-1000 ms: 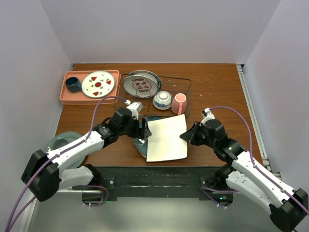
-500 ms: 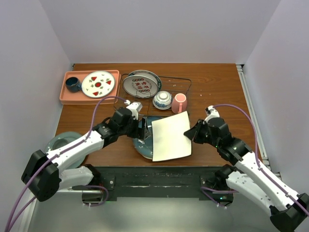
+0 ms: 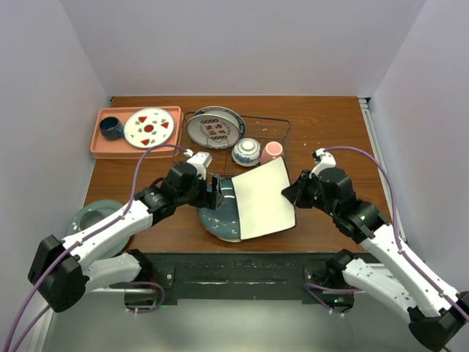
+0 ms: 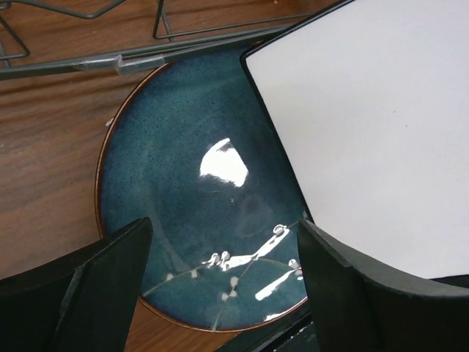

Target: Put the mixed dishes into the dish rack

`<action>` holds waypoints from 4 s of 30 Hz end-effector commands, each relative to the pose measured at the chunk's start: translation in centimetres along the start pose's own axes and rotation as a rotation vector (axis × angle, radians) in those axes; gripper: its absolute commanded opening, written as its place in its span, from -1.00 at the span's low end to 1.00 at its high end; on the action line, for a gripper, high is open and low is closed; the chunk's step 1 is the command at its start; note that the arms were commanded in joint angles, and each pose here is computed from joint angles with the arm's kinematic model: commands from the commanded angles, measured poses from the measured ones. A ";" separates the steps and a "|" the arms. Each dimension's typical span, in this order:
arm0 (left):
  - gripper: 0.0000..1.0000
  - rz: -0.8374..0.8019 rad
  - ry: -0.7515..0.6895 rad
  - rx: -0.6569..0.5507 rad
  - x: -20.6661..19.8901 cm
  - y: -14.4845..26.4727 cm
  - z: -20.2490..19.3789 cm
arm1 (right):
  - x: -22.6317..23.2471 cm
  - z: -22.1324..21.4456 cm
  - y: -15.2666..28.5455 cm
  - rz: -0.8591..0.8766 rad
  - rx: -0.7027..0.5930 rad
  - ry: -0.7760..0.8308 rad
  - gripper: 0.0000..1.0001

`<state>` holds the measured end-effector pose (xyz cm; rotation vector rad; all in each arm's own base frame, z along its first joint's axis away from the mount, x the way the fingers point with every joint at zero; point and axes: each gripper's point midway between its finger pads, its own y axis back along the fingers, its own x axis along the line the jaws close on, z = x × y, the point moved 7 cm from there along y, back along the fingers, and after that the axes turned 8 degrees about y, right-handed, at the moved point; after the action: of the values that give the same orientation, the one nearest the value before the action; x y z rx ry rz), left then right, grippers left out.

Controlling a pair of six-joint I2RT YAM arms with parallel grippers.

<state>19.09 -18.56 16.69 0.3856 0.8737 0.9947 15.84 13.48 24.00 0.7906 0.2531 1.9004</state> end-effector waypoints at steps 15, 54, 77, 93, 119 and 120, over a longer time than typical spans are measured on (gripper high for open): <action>0.71 0.029 0.110 -0.175 1.7 3.9 4.0 | 8.5 16.3 3.9 0.242 -0.445 0.369 -1.00; 0.76 0.112 0.113 -0.251 1.3 5.8 9.5 | 17.0 29.4 -13.0 0.428 -0.593 1.437 -1.00; 0.77 0.085 0.111 -0.205 1.5 4.4 9.0 | 17.3 27.0 -20.9 0.463 -0.591 1.405 -1.00; 0.77 0.085 0.099 -0.200 1.6 4.5 8.8 | 17.6 23.6 -25.8 0.468 -0.533 1.325 -1.00; 0.76 0.240 0.134 -0.387 2.3 7.7 11.5 | 16.5 22.6 -25.0 0.209 -0.490 1.410 -1.00; 0.76 0.261 0.134 -0.400 2.5 7.9 11.7 | 16.6 22.8 -24.6 0.208 -0.498 1.406 -1.00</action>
<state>23.80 -12.27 24.71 0.1960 0.8091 1.3390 43.80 37.16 29.89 -0.8230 0.6379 2.4193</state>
